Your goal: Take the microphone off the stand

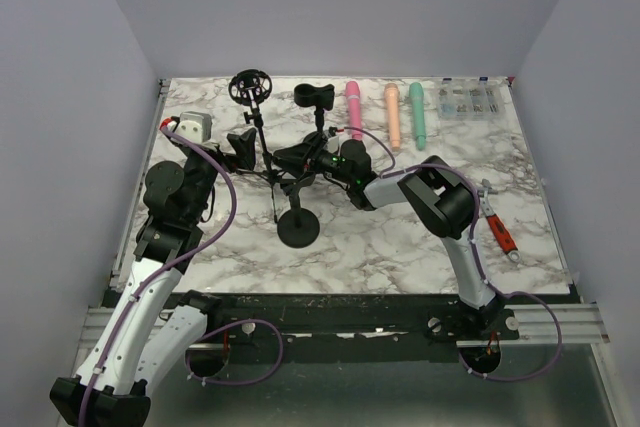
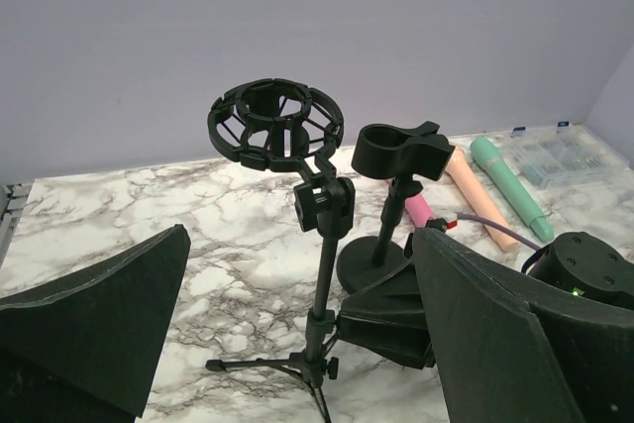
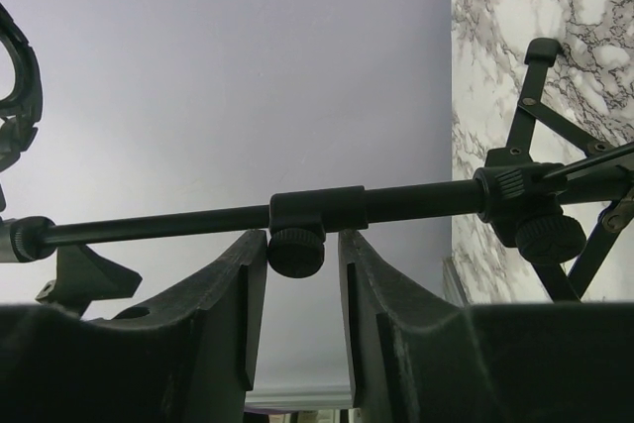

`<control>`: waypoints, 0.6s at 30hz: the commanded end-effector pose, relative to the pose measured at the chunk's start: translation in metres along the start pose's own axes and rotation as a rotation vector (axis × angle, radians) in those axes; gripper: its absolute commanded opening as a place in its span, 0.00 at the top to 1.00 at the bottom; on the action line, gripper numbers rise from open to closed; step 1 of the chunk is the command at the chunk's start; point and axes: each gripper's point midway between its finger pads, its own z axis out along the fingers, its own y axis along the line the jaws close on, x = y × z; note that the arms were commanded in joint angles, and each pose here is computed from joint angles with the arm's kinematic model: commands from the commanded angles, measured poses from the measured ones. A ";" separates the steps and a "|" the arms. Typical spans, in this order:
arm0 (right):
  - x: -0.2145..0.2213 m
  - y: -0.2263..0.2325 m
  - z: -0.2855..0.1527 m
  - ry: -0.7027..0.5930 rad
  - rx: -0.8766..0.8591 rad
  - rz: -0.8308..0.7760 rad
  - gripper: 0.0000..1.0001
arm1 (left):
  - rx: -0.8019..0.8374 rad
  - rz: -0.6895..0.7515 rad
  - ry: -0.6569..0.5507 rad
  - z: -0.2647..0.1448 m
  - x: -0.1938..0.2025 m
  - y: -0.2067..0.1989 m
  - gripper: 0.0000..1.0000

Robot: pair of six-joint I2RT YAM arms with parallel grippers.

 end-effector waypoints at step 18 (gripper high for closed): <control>0.002 -0.001 0.001 -0.020 -0.022 -0.084 0.96 | 0.016 -0.003 -0.015 0.000 -0.001 -0.003 0.02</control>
